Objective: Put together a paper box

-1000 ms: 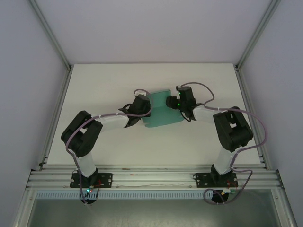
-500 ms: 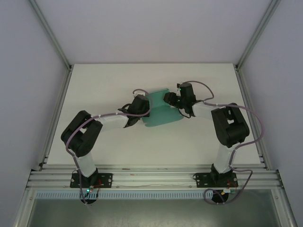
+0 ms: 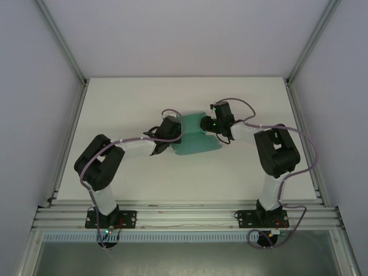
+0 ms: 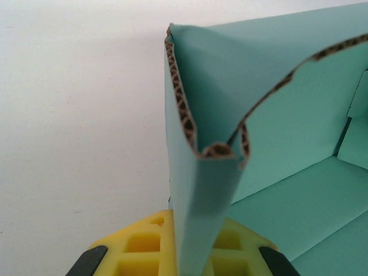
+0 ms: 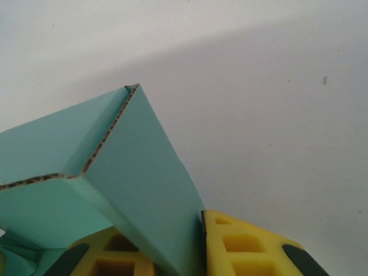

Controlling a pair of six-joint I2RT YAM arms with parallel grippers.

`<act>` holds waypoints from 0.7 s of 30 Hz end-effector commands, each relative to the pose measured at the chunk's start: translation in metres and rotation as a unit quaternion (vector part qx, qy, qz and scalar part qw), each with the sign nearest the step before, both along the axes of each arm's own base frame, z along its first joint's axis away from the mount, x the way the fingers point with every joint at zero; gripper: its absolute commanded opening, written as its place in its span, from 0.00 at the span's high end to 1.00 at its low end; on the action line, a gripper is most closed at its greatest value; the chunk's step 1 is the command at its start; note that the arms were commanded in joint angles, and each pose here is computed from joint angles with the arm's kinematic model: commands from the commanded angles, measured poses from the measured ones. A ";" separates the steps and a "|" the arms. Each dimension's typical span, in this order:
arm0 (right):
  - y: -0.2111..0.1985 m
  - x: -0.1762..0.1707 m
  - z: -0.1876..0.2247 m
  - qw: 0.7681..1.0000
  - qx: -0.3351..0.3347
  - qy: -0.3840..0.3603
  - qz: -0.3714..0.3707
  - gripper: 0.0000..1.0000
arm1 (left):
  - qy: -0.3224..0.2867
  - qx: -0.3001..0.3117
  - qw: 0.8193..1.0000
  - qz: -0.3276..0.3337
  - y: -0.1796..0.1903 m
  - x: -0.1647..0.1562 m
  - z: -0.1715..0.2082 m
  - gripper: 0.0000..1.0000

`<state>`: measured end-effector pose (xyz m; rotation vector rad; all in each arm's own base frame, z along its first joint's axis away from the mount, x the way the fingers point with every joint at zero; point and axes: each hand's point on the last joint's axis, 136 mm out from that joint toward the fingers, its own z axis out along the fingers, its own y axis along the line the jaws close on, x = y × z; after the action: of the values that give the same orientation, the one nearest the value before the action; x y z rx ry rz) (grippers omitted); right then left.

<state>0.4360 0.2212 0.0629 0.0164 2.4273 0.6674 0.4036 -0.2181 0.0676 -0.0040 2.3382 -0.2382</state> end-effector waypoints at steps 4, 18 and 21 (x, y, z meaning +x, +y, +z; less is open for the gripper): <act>-0.032 0.008 -0.018 0.981 -0.177 -0.012 -0.074 0.89 | 0.001 -0.010 1.000 -0.017 -0.010 -0.003 0.012 1.00; -0.162 -0.017 0.009 0.785 -0.548 0.016 -0.287 1.00 | 0.003 0.014 0.999 0.034 0.012 -0.007 0.019 1.00; -0.163 -0.014 0.018 0.780 -0.550 -0.004 -0.299 1.00 | 0.000 0.015 0.999 0.039 0.013 -0.006 0.018 1.00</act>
<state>0.4319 0.1883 0.0628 0.1618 2.4751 -0.3198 0.3983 -0.2349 0.0716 -0.0043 2.3487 -0.3031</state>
